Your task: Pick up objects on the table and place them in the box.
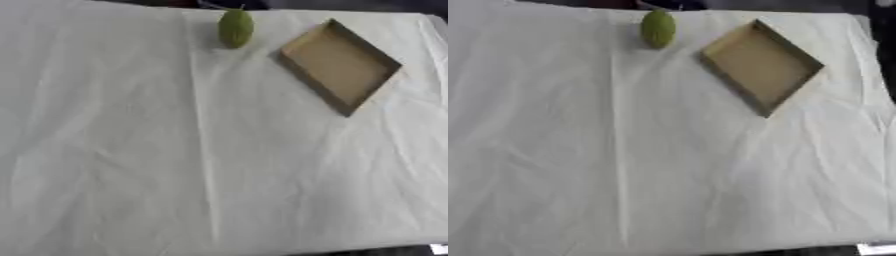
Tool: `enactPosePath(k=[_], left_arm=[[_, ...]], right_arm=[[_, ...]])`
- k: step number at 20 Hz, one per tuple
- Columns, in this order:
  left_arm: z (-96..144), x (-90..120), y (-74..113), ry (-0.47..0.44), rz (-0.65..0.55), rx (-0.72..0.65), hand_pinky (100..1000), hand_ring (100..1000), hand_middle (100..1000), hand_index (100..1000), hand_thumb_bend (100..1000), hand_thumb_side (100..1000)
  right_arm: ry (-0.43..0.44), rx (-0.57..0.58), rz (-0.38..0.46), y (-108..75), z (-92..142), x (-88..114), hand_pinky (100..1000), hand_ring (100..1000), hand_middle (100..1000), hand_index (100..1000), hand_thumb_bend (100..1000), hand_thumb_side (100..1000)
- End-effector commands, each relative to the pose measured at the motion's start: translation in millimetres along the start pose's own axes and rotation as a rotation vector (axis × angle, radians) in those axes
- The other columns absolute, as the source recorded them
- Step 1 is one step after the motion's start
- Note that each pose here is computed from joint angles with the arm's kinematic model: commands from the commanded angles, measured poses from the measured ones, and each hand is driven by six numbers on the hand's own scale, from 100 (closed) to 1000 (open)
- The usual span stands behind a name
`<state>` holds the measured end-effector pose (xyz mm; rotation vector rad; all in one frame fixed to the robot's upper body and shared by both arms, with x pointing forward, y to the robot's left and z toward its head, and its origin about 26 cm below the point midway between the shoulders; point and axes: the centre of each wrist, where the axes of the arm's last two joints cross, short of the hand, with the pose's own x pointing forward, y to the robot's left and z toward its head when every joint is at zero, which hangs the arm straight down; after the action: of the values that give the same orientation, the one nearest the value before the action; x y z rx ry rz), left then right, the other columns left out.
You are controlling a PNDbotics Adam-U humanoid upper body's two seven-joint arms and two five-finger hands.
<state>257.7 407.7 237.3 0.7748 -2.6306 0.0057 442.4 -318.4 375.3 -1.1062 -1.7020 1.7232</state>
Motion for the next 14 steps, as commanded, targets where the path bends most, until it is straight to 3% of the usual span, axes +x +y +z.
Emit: enactPosePath(k=[1,7,14], left_arm=[[-7.6,6.8,1.9,-0.037,-0.006,-0.017,513,607,629,739,100,213],[-7.2,6.8,2.3,-0.036,-0.008,-0.023,513,608,631,739,100,215],[-6.8,6.6,1.4,-0.034,-0.003,-0.028,512,608,631,739,100,218]], right_arm=[[-0.019,0.006,0.016,-16.0,2.2,-2.1,663,559,837,881,304,616],[-0.039,0.057,0.003,-18.1,-7.8,-3.1,718,622,856,887,309,625],[-0.056,0.114,-0.014,-9.6,-39.7,0.7,743,706,872,892,318,628]])
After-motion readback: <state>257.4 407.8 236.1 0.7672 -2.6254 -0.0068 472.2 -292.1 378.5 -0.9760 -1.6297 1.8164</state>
